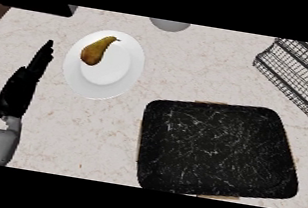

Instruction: Pick the squash from the tray and place it in the tiered basket

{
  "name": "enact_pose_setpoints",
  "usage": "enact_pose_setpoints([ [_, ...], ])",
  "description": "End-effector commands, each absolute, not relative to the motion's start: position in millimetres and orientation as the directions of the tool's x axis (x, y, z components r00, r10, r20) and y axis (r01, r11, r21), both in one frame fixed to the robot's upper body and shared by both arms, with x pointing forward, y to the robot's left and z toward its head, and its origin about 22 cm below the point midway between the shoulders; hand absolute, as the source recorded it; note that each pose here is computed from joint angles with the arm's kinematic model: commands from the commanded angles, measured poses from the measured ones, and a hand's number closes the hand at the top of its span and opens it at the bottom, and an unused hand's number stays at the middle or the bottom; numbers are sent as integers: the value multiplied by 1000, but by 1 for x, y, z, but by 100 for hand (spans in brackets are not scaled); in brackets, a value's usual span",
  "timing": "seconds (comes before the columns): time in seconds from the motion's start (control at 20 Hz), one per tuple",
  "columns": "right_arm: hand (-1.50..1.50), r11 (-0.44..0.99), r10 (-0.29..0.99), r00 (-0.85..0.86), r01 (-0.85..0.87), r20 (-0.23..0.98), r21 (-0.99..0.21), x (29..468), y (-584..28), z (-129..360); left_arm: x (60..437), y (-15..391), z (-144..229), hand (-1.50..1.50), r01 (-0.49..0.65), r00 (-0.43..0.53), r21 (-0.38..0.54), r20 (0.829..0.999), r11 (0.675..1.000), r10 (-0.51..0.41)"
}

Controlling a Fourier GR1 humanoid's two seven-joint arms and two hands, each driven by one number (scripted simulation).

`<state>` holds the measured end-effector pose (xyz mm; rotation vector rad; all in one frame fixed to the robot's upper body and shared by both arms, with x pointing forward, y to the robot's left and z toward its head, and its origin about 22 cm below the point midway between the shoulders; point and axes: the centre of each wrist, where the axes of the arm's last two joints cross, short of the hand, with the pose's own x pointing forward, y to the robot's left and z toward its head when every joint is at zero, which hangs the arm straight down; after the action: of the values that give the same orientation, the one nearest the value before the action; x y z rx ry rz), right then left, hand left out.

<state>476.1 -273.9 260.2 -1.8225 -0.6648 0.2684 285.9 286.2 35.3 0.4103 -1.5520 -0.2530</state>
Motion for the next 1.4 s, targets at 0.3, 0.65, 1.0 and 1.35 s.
enact_pose_setpoints([
  [0.3, 150, -21, 605, 762, 308, 233, -951, 469, -313, 232, 289, 290, 57, 0, -102, 24, 410, 912, 906, -410],
  [0.65, -150, 215, 429, 783, 395, 450, -893, 461, -333, 203, 279, 291, 30, 0, -108, 11, 411, 911, 905, -413],
  [1.0, -150, 204, 472, 688, 523, 551, -828, 458, -340, 201, 289, 289, 32, 0, -92, 17, 409, 912, 908, -409],
  [1.35, -150, 143, 471, 588, 684, 657, -715, 452, -333, 212, 269, 283, 29, 0, -114, 30, 404, 914, 907, -404],
])
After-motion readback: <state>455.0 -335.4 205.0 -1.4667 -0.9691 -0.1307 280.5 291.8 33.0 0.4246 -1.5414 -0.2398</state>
